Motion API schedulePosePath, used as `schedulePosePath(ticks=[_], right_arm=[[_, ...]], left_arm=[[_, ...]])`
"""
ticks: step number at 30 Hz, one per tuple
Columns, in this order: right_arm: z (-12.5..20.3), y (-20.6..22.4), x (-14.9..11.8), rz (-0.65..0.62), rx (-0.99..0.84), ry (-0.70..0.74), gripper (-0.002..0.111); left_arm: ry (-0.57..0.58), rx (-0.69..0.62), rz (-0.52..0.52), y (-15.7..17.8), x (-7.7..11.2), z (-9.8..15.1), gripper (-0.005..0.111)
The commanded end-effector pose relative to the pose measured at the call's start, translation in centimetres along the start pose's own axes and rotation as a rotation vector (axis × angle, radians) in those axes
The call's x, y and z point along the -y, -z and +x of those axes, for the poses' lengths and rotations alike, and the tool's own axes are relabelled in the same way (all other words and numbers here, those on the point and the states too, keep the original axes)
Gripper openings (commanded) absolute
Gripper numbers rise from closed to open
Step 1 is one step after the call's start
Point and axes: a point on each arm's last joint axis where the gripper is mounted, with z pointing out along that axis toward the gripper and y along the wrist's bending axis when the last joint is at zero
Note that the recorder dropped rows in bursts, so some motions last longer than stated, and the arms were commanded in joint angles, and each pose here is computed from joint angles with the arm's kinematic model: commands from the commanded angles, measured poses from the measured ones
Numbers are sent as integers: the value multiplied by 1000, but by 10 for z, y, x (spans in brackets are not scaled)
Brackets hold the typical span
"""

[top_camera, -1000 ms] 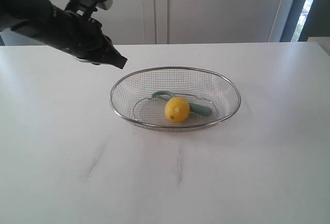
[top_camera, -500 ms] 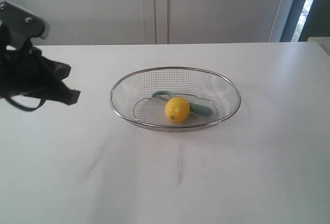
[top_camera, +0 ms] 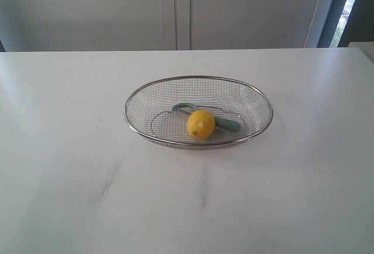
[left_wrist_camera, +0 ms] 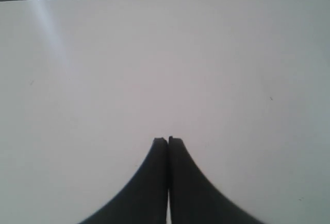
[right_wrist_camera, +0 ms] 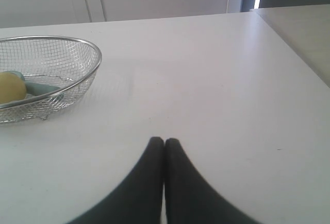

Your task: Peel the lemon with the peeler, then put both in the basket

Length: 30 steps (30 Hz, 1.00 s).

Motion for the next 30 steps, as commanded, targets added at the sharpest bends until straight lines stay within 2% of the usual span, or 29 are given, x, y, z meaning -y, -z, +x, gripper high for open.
schedulePosePath(ticks=[1, 3, 5, 9, 13, 19, 30], right_arm=[[0, 0, 0, -4, 6, 10, 0], [0, 0, 0, -4, 6, 10, 0], [0, 0, 0, -4, 6, 10, 0], [0, 0, 0, -5, 6, 8, 0], [0, 0, 0, -5, 6, 8, 0], [0, 0, 0, -5, 6, 8, 0], [0, 0, 0, -4, 6, 10, 0]], left_arm=[[66, 96, -44, 17, -5, 19, 0], [125, 191, -71, 29, -9, 35, 0], [132, 271, -79, 36, -10, 34, 0], [79, 293, -71, 43, -9, 34, 0], [90, 270, -101, 50, -11, 41, 0], [20, 185, -33, 57, -2, 54, 0], [25, 144, 2, 59, 2, 60, 0]])
